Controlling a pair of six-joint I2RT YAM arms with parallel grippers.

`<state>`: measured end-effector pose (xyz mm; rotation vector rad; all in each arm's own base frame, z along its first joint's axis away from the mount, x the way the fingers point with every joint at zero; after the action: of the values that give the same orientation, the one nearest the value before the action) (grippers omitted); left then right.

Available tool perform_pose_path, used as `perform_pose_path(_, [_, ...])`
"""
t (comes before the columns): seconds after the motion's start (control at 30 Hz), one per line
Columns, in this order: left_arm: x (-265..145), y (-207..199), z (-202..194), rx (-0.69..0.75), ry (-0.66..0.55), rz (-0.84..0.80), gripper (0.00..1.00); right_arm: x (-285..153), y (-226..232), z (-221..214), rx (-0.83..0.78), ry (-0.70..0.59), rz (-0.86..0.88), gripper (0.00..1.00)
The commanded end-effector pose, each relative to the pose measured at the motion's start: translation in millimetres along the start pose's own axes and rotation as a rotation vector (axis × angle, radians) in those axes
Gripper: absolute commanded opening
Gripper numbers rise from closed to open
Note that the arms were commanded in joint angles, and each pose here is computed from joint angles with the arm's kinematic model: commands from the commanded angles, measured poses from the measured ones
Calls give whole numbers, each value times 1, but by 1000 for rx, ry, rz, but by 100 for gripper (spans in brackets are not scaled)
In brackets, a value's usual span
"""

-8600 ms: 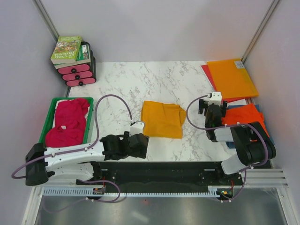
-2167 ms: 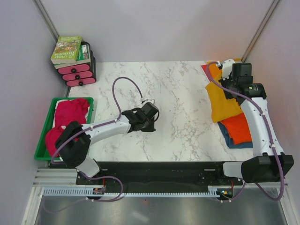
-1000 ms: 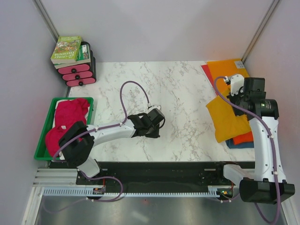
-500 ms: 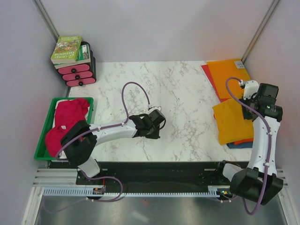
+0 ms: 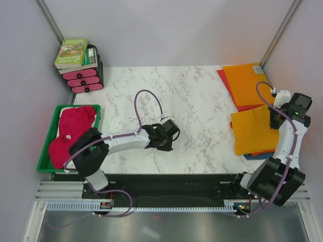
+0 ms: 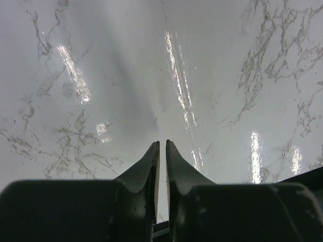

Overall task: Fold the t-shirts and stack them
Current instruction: Put the neatly folded tshirt into the corner of the board with the right arm

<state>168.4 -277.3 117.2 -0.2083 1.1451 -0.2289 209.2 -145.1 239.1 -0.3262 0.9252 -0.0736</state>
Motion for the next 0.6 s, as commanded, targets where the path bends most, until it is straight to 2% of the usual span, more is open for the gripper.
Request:
perform_pose_path(0.0, [-1, -5, -1, -26, 2, -12, 15, 23, -17, -4, 46, -54, -39, 0])
perform_pose_path(0.23, [5, -3, -4, -22, 18, 3, 15, 61, -23, -39, 165, 5, -27, 0])
perform_pose_path(0.57, [9, -5, -6, -10, 32, 5, 15, 95, -40, -61, 258, 26, -61, 0])
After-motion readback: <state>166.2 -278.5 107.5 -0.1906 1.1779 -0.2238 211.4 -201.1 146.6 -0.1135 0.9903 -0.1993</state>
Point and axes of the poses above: each gripper's point midway between its finger pads, its own x axis out along the fingers, its own y axis along the line the jaws close on, z = x × y, the point moved 9 cm from there along -x, back along the fingers, and after that the axes turned 10 degrees about -x, right-handed, at the moved point
